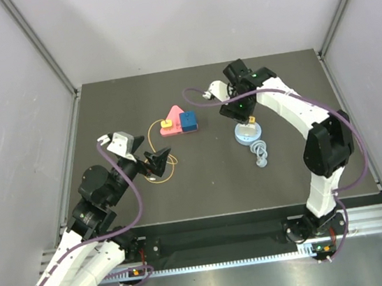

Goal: Insert the plug

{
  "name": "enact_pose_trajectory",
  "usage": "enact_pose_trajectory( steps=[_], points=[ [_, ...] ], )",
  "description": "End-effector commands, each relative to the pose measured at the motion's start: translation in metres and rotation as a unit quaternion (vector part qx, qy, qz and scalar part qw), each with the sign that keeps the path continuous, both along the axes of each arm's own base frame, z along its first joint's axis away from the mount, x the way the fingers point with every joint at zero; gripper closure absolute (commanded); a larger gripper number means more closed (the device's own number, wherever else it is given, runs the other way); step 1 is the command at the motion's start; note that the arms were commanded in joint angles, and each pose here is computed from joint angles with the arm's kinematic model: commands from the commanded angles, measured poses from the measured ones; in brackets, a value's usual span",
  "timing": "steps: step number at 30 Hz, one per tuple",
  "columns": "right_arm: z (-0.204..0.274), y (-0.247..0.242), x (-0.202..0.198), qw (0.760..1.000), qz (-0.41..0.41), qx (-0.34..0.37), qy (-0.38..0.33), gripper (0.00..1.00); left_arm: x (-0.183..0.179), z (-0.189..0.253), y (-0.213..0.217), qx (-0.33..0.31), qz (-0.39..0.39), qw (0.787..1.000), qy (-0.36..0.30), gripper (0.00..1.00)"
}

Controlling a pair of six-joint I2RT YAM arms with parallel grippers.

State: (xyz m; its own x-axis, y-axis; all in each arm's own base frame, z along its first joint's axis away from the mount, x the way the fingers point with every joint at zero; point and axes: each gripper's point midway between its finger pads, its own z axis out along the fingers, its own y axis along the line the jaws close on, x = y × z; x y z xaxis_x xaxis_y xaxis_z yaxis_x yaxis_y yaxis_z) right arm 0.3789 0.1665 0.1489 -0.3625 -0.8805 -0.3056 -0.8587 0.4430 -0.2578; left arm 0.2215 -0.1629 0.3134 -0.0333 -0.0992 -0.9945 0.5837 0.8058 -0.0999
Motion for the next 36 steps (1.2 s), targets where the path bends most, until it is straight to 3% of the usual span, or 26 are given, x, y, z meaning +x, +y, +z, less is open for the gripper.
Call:
enact_pose_trajectory(
  steps=[1,3,4,5,7,8,10,11,13,22,30,36],
  points=[
    [0.071,0.012,0.002,0.991,-0.05,0.084,-0.088,0.42,0.001,0.008,-0.001,-0.008,0.0,1.0,-0.018,0.02],
    [0.101,0.019,0.002,0.977,-0.069,0.145,-0.14,0.39,0.002,0.007,-0.002,-0.007,-0.001,1.0,-0.015,0.02],
    [0.085,0.022,-0.009,0.975,-0.085,0.169,-0.119,0.38,0.003,0.005,-0.004,-0.006,-0.003,1.0,-0.01,0.02],
    [0.104,0.022,-0.016,0.963,-0.092,0.205,-0.145,0.35,0.003,0.004,-0.004,-0.006,-0.003,1.0,-0.007,0.02],
    [0.097,0.029,-0.02,0.939,-0.144,0.271,-0.153,0.07,0.005,0.002,-0.006,-0.009,-0.003,1.0,0.002,0.02],
    [0.113,0.028,-0.028,0.92,-0.166,0.314,-0.169,0.01,0.006,0.003,-0.008,-0.012,-0.004,1.0,0.005,0.02],
    [0.117,0.039,-0.047,0.875,-0.21,0.411,-0.145,0.0,0.009,0.002,-0.011,-0.018,-0.006,1.0,0.015,0.02],
    [0.1,0.04,-0.058,0.862,-0.24,0.431,-0.115,0.0,0.011,0.002,-0.015,-0.022,-0.009,0.999,0.023,0.02],
    [0.119,0.033,-0.067,0.835,-0.259,0.467,-0.131,0.0,0.011,0.002,-0.02,-0.026,-0.018,0.999,0.037,0.02],
    [0.158,-0.002,-0.109,0.79,-0.304,0.508,-0.159,0.0,0.004,0.03,-0.046,-0.069,-0.075,0.991,0.092,0.02],
    [0.161,-0.021,-0.126,0.721,-0.374,0.562,-0.155,0.0,-0.007,0.069,-0.056,-0.17,-0.108,0.974,0.103,0.02],
    [0.189,-0.042,-0.135,0.693,-0.375,0.58,-0.207,0.0,-0.011,0.065,-0.057,-0.174,-0.113,0.972,0.113,0.01]
  ],
)
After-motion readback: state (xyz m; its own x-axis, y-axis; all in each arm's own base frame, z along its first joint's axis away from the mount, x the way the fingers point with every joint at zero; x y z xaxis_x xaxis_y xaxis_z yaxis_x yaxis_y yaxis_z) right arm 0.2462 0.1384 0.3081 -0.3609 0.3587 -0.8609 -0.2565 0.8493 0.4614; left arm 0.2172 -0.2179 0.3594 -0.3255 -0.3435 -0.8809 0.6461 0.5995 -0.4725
